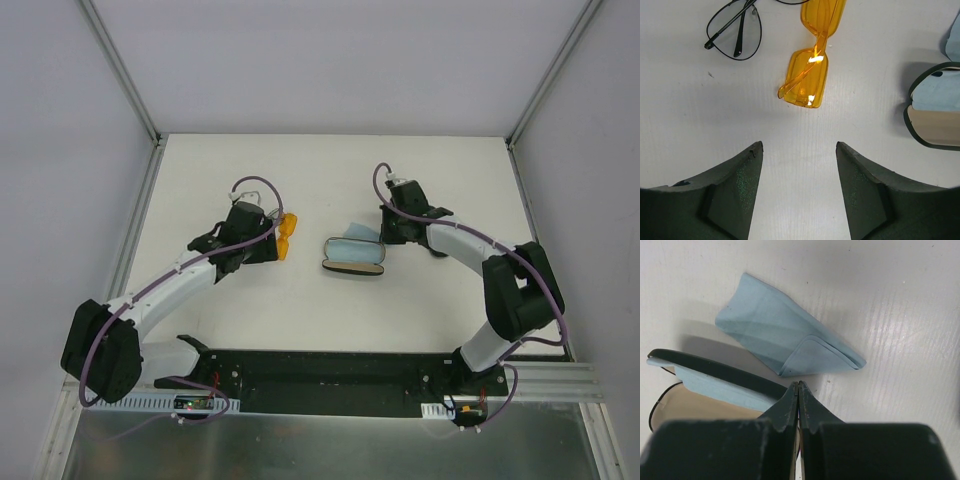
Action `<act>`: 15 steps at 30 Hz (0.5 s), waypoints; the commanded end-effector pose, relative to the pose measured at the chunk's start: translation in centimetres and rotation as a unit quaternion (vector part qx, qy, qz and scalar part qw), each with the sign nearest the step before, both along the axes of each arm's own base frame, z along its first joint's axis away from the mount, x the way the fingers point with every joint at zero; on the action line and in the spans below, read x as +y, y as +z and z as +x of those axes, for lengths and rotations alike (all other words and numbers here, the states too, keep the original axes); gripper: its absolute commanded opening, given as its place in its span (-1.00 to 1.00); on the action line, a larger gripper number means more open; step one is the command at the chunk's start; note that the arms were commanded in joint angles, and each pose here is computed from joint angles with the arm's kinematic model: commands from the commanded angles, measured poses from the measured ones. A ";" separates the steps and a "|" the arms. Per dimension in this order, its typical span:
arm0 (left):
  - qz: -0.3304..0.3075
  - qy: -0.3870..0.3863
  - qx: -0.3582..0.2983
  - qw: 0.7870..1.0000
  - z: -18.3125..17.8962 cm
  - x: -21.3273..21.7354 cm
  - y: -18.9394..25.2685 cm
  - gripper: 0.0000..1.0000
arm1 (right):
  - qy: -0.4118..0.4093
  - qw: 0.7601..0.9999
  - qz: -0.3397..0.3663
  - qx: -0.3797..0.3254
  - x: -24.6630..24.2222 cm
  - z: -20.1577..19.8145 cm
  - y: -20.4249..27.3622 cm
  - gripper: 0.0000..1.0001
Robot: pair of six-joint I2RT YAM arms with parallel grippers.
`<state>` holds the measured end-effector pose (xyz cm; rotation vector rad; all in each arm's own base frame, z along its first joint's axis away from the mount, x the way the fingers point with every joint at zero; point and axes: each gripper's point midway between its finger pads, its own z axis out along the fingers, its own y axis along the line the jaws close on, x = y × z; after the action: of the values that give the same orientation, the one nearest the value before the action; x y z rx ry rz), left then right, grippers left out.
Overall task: Organize the sunglasses
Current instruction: Rotate the opened sunglasses case at the center of the board.
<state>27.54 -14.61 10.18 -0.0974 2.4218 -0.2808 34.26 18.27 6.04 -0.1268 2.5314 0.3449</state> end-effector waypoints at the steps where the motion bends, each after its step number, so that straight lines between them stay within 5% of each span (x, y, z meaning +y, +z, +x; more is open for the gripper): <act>1: -0.001 0.019 -0.015 1.000 1.5 0.2 0.8 0.18 | 0.001 1.000 0.004 -0.008 0.3 -0.2 0.9 -0.99; 15: 0.016 0.008 -0.014 1.000 4.1 -0.8 0.7 0.18 | 0.006 1.000 0.011 -0.001 0.3 -2.7 0.6 -0.99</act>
<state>29.21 -15.25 9.38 -0.0976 2.4511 -0.2534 32.18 18.20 4.91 -0.1452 2.5664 0.3415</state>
